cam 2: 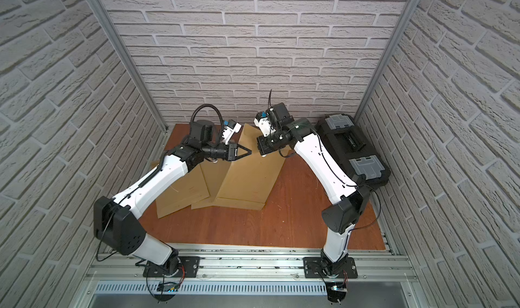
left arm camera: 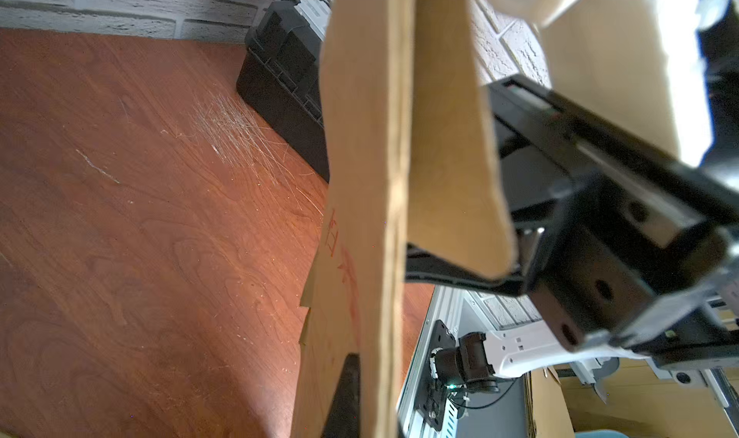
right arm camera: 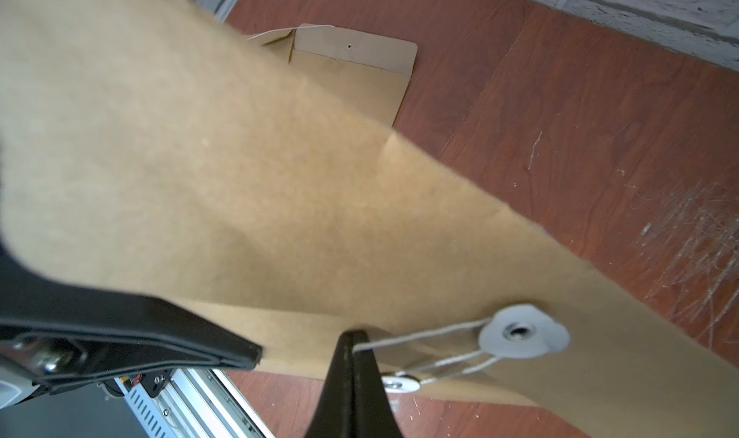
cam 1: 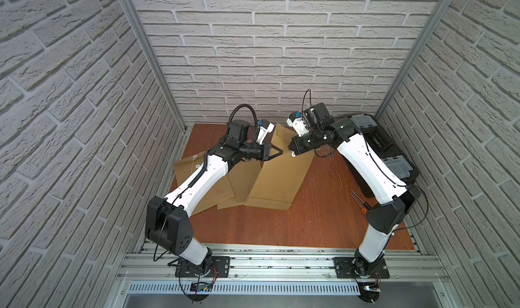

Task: Close the mouth of the file bag
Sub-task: Close the file bag, then place the file bag at the center of the board.

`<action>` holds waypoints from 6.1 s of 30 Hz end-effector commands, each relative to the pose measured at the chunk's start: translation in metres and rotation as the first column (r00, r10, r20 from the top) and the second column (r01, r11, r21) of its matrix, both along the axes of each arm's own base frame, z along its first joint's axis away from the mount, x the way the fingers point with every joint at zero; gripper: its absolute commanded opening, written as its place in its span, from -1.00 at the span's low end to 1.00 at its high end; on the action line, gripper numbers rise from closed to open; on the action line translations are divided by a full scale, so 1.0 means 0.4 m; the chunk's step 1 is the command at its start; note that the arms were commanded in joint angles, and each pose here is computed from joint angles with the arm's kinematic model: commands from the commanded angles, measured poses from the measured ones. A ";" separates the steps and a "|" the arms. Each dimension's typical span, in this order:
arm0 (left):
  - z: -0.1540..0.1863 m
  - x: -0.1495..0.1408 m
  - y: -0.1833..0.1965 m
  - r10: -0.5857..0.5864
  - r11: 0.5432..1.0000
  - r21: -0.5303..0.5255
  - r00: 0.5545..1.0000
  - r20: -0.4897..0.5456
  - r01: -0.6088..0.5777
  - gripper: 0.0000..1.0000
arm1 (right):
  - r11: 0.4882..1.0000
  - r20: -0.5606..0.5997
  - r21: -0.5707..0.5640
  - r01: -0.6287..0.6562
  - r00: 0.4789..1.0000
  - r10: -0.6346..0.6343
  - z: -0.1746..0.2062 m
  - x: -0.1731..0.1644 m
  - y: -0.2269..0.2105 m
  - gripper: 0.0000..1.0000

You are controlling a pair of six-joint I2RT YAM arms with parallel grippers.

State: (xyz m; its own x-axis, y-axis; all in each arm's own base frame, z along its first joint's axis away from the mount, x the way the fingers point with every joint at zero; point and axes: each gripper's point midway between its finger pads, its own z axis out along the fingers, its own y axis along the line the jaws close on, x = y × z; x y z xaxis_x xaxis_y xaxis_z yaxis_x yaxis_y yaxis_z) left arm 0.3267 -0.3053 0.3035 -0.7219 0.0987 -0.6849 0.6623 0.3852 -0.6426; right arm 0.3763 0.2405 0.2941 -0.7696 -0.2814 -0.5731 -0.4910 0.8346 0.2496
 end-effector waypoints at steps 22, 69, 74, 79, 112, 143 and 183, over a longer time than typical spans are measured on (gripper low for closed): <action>0.111 0.027 0.024 0.025 0.995 -0.097 0.993 0.114 -0.014 -1.00 | 0.957 0.208 0.278 0.079 0.968 -0.140 -0.003 0.036 -0.048 -0.86; 0.116 0.009 0.051 0.014 0.997 -0.073 0.990 0.143 -0.003 -1.00 | 0.934 0.084 0.309 0.179 0.973 -0.214 0.025 0.047 -0.156 -0.95; 0.117 -0.001 0.049 0.002 0.997 -0.073 0.989 0.145 0.009 -1.00 | 0.943 0.056 0.263 0.203 0.973 -0.225 0.020 0.076 -0.167 -0.95; 0.111 -0.004 0.048 -0.003 0.997 -0.071 0.990 0.143 0.013 -1.00 | 0.942 0.038 0.249 0.225 0.970 -0.241 0.030 0.102 -0.169 -0.95; 0.078 -0.005 0.012 -0.036 0.998 -0.037 0.991 0.128 0.041 -1.00 | 0.954 0.049 0.279 0.113 0.990 -0.132 0.185 0.100 -0.050 -0.95; 0.084 0.003 0.007 -0.025 0.999 -0.034 0.991 0.134 0.030 -1.00 | 0.924 -0.043 0.371 0.090 0.996 -0.079 0.148 0.049 0.003 -0.86; -0.359 0.293 -0.246 0.287 0.945 -0.081 0.924 -0.253 -0.316 -1.00 | 0.901 -0.004 0.212 0.379 0.922 -0.387 0.022 0.018 -0.287 -0.30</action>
